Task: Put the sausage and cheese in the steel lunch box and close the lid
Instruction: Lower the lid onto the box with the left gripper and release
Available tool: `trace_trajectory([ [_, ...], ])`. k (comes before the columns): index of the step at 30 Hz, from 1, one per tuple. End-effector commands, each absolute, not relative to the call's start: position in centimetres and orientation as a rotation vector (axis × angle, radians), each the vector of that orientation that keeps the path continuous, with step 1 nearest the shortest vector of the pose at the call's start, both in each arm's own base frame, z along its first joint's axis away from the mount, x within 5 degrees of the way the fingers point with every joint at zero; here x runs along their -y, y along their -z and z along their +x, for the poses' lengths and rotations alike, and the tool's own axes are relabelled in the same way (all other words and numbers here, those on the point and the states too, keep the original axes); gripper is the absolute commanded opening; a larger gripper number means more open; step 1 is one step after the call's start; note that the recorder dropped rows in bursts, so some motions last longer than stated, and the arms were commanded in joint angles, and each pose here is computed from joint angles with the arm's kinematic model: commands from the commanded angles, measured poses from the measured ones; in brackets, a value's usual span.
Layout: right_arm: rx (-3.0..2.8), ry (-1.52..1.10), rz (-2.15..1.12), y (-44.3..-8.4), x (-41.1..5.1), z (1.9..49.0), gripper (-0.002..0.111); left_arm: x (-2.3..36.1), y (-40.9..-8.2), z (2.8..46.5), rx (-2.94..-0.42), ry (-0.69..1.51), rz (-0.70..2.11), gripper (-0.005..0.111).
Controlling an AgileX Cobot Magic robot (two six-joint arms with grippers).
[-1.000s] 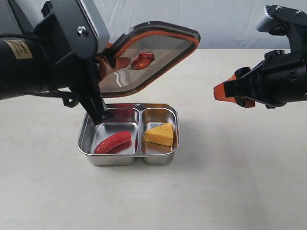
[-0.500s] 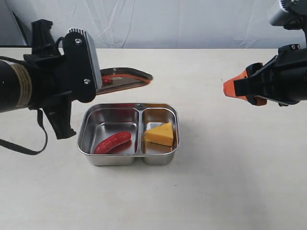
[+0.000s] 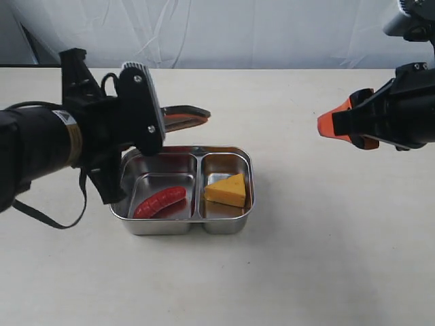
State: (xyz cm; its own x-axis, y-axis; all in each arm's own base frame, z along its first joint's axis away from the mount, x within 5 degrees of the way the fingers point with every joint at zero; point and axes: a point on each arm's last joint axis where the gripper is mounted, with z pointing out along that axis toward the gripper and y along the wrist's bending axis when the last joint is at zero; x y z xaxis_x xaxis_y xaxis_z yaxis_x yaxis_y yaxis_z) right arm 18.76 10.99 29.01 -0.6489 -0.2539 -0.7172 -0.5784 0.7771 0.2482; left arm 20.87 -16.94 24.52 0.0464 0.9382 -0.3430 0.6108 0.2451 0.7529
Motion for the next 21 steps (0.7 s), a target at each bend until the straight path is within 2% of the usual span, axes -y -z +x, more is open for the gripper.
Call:
trace_trajectory([
  [1,-2.278,-0.586,-0.627,-29.1,-10.8,18.7,0.048,18.7,-23.6,20.1,-1.593,-0.555,1.528,0.000],
  [4,-2.284,-0.582,-0.622,-29.1,-10.8,18.7,0.048,19.5,-23.2,20.0,-1.559,-0.672,1.491,0.000],
  [11,-2.290,-0.566,-0.633,-29.0,-10.7,18.7,0.048,21.8,-20.8,19.0,-1.535,-0.706,1.535,0.000],
  [21,-2.290,-0.562,-0.636,-29.0,-10.7,18.7,0.048,23.2,-20.1,16.9,-1.560,-0.587,1.564,0.000],
])
